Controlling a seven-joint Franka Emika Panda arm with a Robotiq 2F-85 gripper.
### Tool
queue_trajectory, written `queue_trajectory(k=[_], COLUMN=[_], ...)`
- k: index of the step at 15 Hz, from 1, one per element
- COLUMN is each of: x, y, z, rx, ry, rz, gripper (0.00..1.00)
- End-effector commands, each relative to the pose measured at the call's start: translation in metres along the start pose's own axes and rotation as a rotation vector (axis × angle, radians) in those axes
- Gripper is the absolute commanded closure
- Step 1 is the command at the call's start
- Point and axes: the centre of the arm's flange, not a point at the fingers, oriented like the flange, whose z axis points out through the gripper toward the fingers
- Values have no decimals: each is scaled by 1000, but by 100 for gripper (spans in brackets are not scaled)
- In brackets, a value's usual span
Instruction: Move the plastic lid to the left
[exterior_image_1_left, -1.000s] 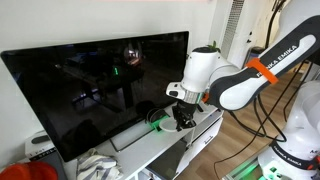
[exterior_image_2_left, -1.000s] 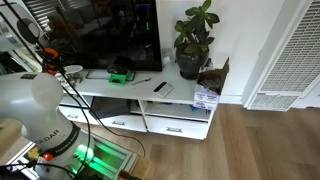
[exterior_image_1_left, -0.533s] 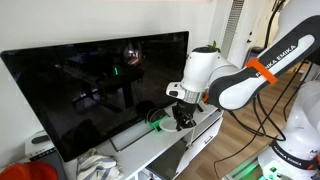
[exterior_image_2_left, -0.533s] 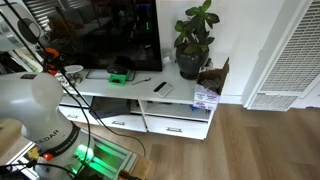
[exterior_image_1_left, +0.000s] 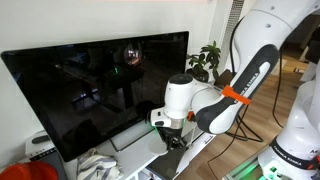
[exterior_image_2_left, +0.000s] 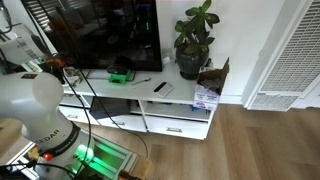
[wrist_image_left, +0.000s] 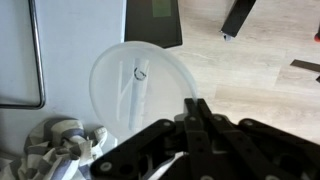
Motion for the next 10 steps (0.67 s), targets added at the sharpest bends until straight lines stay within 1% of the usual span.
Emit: queue_trajectory(k=[1,4,5,8,9,10], x=[34,46,53,69,47,53], y=[42,63,68,84,66,69], z=[65,101,111,139,114,123], rx=[-27,-61,-79,-98,-74,-75], ry=[-63,-109,-115,-126,-102,-104], rz=[-66,-50,-43,-40,-42,-42], gripper=[99,99,99,99,95,95])
